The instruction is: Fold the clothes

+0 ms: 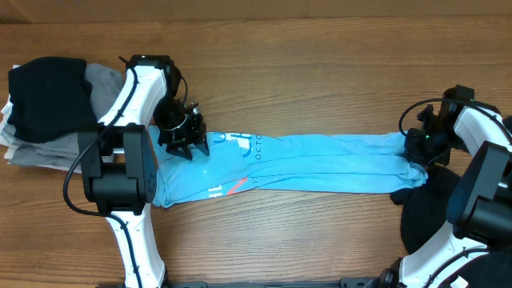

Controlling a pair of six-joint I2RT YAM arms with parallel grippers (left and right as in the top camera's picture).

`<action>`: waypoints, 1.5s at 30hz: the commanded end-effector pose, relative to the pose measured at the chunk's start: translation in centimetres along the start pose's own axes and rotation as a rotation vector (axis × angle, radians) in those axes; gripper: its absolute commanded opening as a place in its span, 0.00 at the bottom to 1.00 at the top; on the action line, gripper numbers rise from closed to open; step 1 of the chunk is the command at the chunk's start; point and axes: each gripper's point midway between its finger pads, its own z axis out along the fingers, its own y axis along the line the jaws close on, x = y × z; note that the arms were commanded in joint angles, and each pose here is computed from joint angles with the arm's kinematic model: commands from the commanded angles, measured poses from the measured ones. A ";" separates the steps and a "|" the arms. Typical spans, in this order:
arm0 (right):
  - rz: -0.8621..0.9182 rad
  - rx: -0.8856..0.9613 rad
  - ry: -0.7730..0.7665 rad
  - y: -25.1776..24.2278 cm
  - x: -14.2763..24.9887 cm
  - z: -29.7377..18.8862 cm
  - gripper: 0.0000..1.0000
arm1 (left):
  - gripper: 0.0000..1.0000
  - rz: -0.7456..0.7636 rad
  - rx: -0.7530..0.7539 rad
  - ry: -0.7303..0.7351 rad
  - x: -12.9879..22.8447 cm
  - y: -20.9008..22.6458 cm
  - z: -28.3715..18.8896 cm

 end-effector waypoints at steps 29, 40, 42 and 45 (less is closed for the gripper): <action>0.028 0.098 -0.114 -1.3 -4.2 -4.5 0.75 | 0.45 -0.105 0.073 -0.104 -0.9 3.0 -3.9; 0.029 0.053 -0.065 -0.9 -4.1 -0.7 0.73 | 0.46 -0.107 0.073 -0.101 -0.8 3.0 -3.9; 0.027 0.019 -0.048 -0.4 -4.0 -0.1 0.68 | 0.46 -0.107 0.073 -0.100 -0.8 3.0 -3.9; 0.028 -0.008 -0.035 0.0 -3.8 0.3 0.53 | 0.46 -0.108 0.073 -0.097 -0.7 3.0 -3.9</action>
